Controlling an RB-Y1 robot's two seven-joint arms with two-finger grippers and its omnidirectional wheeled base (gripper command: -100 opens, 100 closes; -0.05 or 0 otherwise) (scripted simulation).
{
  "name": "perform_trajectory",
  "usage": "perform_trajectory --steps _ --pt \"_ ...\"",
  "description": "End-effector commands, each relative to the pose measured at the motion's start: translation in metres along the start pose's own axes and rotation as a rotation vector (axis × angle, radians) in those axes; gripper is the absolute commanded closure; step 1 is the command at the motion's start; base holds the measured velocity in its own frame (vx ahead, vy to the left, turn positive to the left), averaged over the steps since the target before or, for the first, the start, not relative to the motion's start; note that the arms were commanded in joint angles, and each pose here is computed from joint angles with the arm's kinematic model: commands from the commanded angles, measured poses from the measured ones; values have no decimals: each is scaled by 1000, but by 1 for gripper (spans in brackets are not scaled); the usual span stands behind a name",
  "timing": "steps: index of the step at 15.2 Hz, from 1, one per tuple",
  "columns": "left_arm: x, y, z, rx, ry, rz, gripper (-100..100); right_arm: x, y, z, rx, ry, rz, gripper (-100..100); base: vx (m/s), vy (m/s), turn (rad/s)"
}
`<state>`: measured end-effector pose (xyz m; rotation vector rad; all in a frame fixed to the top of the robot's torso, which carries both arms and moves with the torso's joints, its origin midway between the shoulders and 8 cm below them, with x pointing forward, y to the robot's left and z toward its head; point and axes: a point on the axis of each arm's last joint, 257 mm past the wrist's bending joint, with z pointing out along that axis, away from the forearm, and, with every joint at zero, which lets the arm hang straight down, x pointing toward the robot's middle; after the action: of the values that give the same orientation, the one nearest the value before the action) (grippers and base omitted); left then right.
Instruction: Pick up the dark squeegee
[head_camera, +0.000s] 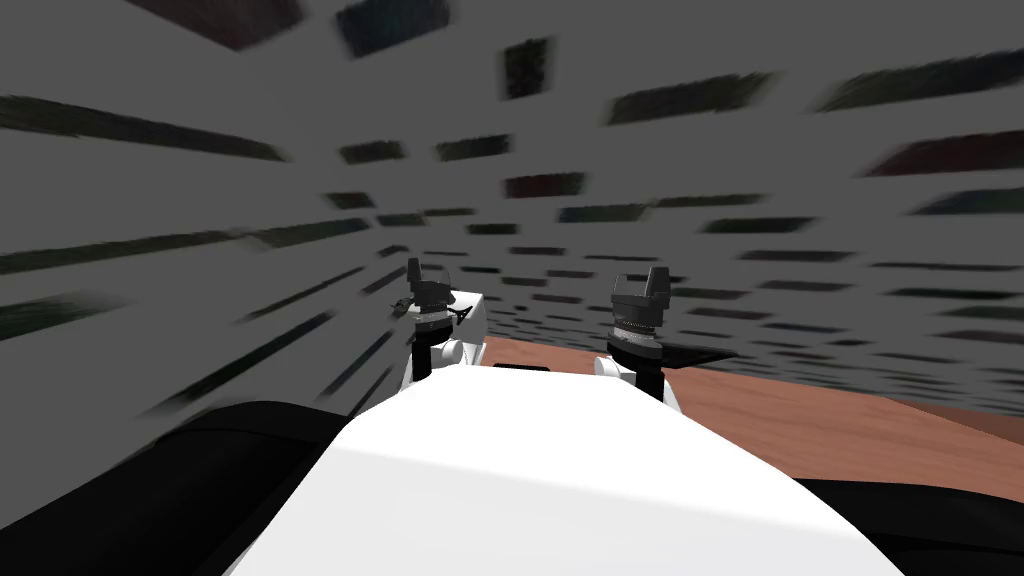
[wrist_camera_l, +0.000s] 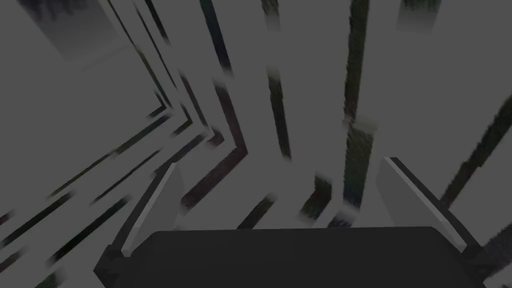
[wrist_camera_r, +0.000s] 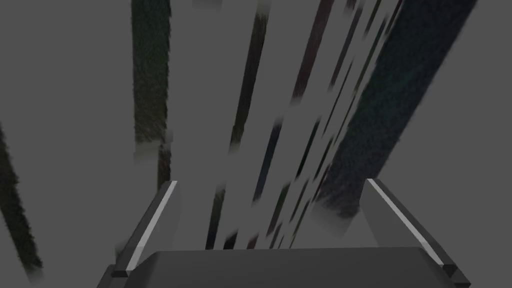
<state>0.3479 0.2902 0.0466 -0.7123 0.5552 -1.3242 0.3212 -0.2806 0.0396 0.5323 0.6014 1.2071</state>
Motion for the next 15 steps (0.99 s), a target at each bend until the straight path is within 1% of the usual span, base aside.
perform_trajectory --steps 1,2,3,4,5,6,7,8,9,10,11,12,13,14,15 --pt "5 4 0 -17 43 21 -100 0 0 0 0 0 0 0 0 0 0" --pt "5 4 0 -17 43 21 -100 0 0 0 0 0 0 0 8 0 1" --pt "7 9 1 -34 72 38 -100 0 0 0 0 0 0 0 11 1 2" --pt "7 9 1 -34 72 38 -100 0 0 0 0 0 0 0 12 2 1" --pt "10 14 1 -56 100 55 -100 0 0 0 0 0 0 0 16 -1 2" --pt "10 14 1 -56 100 55 -100 0 0 0 0 0 0 0 16 -1 2" --pt "11 21 1 -82 125 74 -100 0 0 0 0 0 0 0 20 1 3" --pt "11 28 1 -107 141 90 -100 0 0 0 0 0 0 0 30 -1 4" --pt "12 30 1 -114 147 93 -100 0 0 0 0 0 0 0 31 -2 3" --pt "12 37 1 -142 166 112 -100 0 0 0 0 0 0 0 31 2 5" --pt "11 39 1 -149 166 113 -100 0 0 0 0 0 0 0 30 4 3" --pt "10 47 1 -180 182 133 -100 0 0 0 0 0 0 0 30 3 2" --pt "10 49 0 -189 182 133 -100 0 0 0 0 0 0 0 28 1 3" --pt "9 54 1 -208 196 152 -100 0 0 0 0 0 0 0 34 -2 5" --pt "8 59 0 -228 195 154 -100 0 0 0 0 0 0 0 34 -1 3"
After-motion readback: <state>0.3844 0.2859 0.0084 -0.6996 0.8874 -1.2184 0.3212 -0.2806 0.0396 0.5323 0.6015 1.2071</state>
